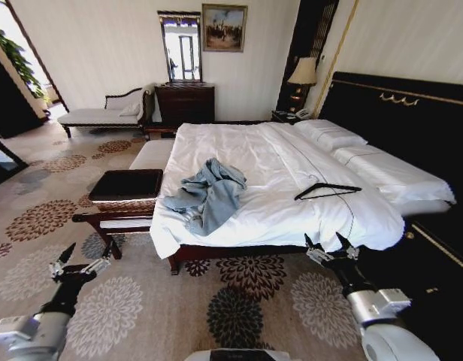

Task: Pick up the clothes from the bed and hang them on the clothes hanger.

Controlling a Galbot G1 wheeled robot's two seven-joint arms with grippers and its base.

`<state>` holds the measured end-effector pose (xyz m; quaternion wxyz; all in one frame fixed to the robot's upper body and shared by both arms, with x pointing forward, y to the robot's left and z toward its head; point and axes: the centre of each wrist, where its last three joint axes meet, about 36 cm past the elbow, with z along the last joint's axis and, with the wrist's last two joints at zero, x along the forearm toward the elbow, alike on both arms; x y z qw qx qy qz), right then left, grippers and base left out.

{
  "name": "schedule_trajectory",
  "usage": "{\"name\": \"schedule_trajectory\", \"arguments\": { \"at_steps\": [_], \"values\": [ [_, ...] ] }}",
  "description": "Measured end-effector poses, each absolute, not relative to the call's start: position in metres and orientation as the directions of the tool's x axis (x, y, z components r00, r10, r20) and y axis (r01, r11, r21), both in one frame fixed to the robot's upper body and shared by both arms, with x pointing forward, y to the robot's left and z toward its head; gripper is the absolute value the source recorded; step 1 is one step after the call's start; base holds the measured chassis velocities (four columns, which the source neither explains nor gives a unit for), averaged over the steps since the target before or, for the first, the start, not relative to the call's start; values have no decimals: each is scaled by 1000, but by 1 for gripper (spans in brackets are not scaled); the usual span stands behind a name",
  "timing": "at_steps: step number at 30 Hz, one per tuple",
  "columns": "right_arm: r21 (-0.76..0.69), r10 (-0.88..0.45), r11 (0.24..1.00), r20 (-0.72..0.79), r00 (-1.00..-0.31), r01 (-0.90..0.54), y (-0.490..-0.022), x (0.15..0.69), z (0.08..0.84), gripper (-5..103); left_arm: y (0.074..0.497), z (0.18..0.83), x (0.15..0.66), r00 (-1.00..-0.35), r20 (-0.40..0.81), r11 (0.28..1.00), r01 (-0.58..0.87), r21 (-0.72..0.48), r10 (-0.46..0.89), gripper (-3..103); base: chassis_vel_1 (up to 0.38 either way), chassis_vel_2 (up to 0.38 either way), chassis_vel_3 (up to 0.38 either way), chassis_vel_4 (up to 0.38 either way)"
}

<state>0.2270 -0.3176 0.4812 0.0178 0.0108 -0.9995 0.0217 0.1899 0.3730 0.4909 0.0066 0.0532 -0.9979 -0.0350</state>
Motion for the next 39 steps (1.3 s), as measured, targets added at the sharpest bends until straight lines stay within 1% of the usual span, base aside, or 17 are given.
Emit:
{"name": "schedule_trajectory", "arguments": {
  "at_steps": [2, 3, 4, 5, 10, 30, 39],
  "values": [
    [-44, -27, 999, 40, -999, -28, -316, 227, 480, 100, 373, 490, 190, -994, 10, 991, -108, 81, -109, 100, 0, 0, 0, 0],
    [-47, -30, 998, 42, -999, -32, -314, 227, 479, 100, 373, 490, 190, -994, 4, 991, -111, 77, -111, 95, 0, 0, 0, 0],
    [-47, -30, 998, 42, -999, -32, -314, 227, 479, 100, 373, 490, 190, -994, 4, 991, -111, 77, -111, 95, 0, 0, 0, 0],
    [-46, -31, 998, 43, -999, -33, -314, 227, 479, 100, 373, 490, 190, -994, 2, 991, -112, 72, -112, 98, 0, 0, 0, 0],
    [-30, -31, 999, 40, -999, -32, -312, 226, 480, 100, 372, 490, 189, -993, -3, 992, -116, 52, -116, 100, 0, 0, 0, 0],
    [-20, -39, 999, 50, -998, -40, -311, 226, 478, 100, 375, 484, 188, -993, -4, 990, -121, 68, -121, 100, -3, 6, 2, -4],
    [-21, -38, 999, 54, -998, -39, -310, 226, 477, 100, 376, 483, 186, -992, -2, 990, -127, 65, -127, 100, -113, 111, 100, -116]
  ]
}}
